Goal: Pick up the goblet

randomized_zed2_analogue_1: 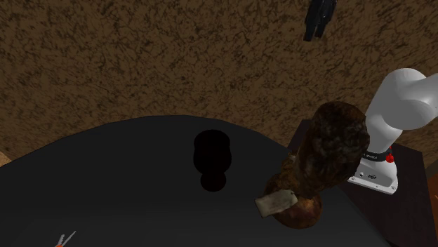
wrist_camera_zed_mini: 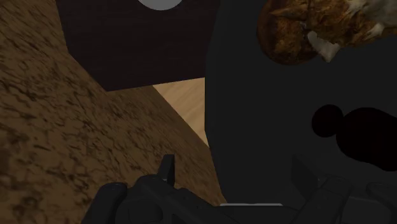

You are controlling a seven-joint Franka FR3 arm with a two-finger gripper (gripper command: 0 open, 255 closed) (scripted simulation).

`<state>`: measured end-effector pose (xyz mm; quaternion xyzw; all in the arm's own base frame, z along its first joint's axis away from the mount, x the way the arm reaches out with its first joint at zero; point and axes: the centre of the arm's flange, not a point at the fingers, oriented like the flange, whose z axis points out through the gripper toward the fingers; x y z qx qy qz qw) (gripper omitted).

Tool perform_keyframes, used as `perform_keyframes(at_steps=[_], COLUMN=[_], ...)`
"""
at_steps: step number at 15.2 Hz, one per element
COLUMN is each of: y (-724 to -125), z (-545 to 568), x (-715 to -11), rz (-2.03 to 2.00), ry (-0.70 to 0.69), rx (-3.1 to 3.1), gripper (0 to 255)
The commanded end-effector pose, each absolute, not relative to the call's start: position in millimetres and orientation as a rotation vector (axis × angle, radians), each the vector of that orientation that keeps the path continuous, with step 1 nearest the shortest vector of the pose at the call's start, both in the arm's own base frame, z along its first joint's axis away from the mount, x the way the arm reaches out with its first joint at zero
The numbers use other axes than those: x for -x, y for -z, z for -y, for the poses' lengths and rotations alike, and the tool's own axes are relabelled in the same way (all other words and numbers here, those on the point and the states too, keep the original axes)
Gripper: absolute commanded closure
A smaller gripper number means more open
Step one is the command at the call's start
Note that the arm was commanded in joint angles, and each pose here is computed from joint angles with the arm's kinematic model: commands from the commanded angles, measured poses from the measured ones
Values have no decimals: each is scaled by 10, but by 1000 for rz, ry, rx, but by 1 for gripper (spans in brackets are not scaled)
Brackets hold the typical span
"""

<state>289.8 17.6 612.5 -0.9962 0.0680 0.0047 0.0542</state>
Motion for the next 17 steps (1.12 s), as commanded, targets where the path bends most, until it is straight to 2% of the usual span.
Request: perform_keyframes(at_steps=[1,17], y=[-6125,-5088], z=[-176,-2030], x=[-2898,-3514], rz=[-206,-123], ry=[-14,38], rx=[3026,3120], gripper=[0,0])
